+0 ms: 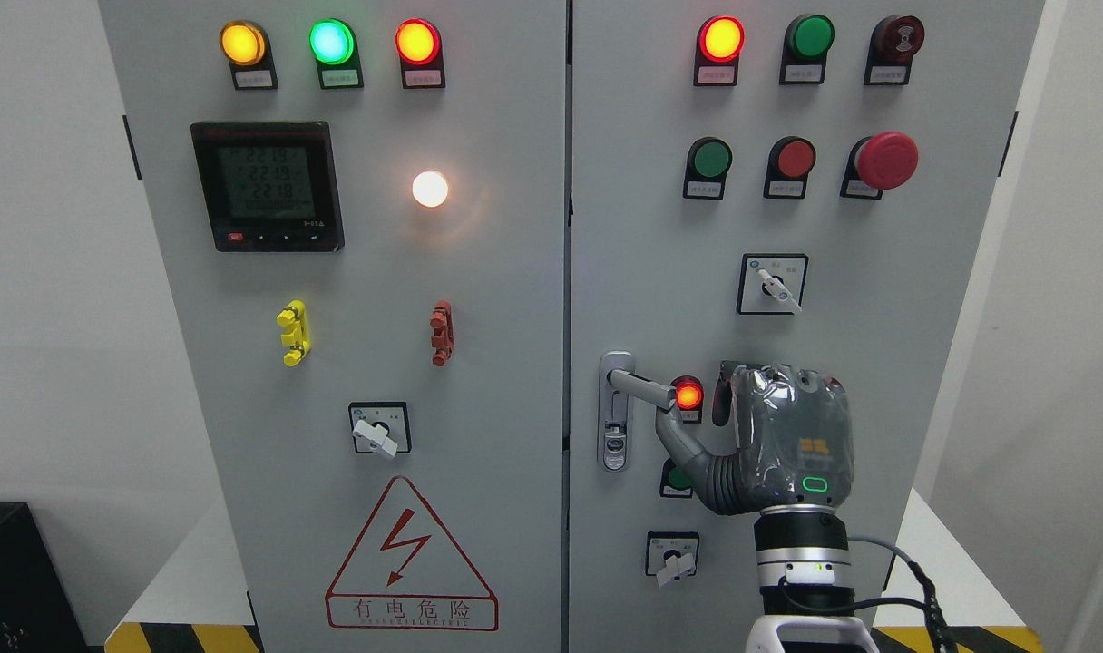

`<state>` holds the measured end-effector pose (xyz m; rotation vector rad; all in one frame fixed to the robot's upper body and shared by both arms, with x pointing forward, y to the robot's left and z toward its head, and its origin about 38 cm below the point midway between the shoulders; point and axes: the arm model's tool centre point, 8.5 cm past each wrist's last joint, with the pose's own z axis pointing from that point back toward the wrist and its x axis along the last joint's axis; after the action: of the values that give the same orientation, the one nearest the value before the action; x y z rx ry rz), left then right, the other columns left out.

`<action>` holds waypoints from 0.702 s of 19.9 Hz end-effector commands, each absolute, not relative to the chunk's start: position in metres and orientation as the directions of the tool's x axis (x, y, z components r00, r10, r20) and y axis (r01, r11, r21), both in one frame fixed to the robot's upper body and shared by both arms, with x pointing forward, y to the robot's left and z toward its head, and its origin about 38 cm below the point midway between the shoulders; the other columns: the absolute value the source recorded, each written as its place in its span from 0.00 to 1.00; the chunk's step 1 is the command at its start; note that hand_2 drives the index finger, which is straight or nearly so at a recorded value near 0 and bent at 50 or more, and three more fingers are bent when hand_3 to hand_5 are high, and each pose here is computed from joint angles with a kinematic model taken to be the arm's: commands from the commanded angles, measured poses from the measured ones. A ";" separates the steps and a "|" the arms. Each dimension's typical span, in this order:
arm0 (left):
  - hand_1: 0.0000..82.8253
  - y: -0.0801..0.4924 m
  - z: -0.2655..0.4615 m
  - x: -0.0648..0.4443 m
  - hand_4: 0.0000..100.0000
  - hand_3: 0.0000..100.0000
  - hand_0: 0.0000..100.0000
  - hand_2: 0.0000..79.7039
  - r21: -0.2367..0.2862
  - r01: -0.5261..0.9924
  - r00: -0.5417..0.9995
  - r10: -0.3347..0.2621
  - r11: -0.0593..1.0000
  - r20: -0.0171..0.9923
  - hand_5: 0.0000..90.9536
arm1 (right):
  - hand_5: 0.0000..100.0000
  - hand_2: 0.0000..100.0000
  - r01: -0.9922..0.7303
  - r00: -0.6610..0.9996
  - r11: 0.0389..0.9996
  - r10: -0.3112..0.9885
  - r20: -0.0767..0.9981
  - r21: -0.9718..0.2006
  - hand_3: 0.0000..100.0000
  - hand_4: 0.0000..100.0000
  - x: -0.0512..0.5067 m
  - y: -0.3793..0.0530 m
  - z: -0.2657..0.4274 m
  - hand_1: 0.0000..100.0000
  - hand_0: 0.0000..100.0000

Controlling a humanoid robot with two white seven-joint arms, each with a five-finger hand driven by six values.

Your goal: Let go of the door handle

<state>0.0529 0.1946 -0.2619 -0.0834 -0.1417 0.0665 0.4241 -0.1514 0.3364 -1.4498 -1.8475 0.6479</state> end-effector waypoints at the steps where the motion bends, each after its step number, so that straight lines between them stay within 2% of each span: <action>1: 0.00 0.194 -0.262 0.059 0.01 0.09 0.00 0.03 -0.087 -0.039 0.987 0.053 0.995 0.154 0.00 | 0.97 0.81 0.616 -0.140 0.253 0.967 0.212 -0.746 1.00 1.00 0.414 -0.154 0.324 0.34 0.33; 4: 0.00 0.194 -0.262 0.058 0.01 0.09 0.00 0.03 -0.089 -0.039 0.987 0.053 0.995 0.152 0.00 | 0.97 0.76 0.638 -0.146 0.248 0.968 0.202 -0.729 1.00 0.99 0.402 -0.159 0.314 0.34 0.33; 6: 0.00 0.194 -0.262 0.059 0.01 0.09 0.00 0.03 -0.087 -0.039 0.987 0.053 0.995 0.154 0.00 | 0.93 0.69 0.647 -0.144 0.249 0.968 0.205 -0.721 1.00 0.89 0.388 -0.165 0.307 0.33 0.34; 8: 0.00 0.194 -0.262 0.058 0.01 0.08 0.00 0.03 -0.089 -0.039 0.987 0.053 0.995 0.152 0.00 | 0.85 0.59 0.649 -0.136 0.240 0.970 0.201 -0.722 1.00 0.85 0.373 -0.176 0.299 0.32 0.34; 9: 0.00 0.194 -0.262 0.059 0.01 0.08 0.00 0.03 -0.089 -0.039 0.987 0.053 0.995 0.154 0.00 | 0.81 0.54 0.651 -0.137 0.234 0.972 0.192 -0.722 0.96 0.83 0.366 -0.181 0.296 0.32 0.34; 10: 0.00 0.194 -0.262 0.059 0.01 0.09 0.00 0.03 -0.087 -0.039 0.987 0.053 0.995 0.154 0.00 | 0.73 0.48 0.659 -0.131 0.226 0.974 0.186 -0.718 0.85 0.75 0.361 -0.188 0.295 0.31 0.34; 13: 0.00 0.194 -0.262 0.059 0.01 0.09 0.00 0.03 -0.087 -0.039 0.987 0.053 0.995 0.154 0.00 | 0.43 0.34 0.685 -0.121 0.203 0.979 0.166 -0.700 0.53 0.48 0.348 -0.204 0.295 0.29 0.33; 14: 0.00 0.194 -0.262 0.059 0.01 0.08 0.00 0.03 -0.087 -0.039 0.987 0.053 0.995 0.154 0.00 | 0.32 0.30 0.692 -0.117 0.204 0.978 0.171 -0.693 0.46 0.41 0.344 -0.211 0.294 0.28 0.33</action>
<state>0.0530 0.1945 -0.2619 -0.0844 -0.1426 0.0664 0.3792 -0.1686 0.2873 -1.4476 -1.9003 0.7115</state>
